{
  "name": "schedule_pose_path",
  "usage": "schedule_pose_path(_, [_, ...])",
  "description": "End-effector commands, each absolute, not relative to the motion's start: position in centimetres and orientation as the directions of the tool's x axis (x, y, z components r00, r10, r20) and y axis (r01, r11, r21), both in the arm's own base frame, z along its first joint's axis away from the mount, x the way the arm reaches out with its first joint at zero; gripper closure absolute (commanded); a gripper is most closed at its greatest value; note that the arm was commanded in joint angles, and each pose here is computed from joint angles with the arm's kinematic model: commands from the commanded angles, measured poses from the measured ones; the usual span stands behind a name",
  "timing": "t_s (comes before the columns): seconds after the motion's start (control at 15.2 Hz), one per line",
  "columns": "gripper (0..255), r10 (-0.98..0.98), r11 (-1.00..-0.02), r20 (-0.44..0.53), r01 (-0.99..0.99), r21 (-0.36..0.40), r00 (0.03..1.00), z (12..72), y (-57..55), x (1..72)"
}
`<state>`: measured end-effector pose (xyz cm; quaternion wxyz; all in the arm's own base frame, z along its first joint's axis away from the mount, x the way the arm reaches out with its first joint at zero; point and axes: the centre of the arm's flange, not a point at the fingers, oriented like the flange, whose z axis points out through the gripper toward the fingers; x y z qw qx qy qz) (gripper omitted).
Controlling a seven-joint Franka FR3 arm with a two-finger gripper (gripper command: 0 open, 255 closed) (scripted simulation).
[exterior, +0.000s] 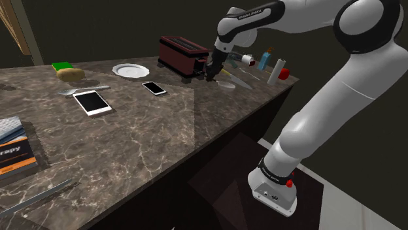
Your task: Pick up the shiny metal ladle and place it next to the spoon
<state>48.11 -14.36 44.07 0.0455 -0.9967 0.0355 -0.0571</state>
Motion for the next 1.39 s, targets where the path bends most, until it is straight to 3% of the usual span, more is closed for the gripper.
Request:
schedule_pose_path(0.0, [255,-0.078,-0.993,0.111,-0.067,-0.095,0.991,44.4,-11.6,48.6])
schedule_pose_path(1.32, [255,-0.078,-0.993,0.111,-0.067,-0.095,0.991,44.5,14.1,54.2])
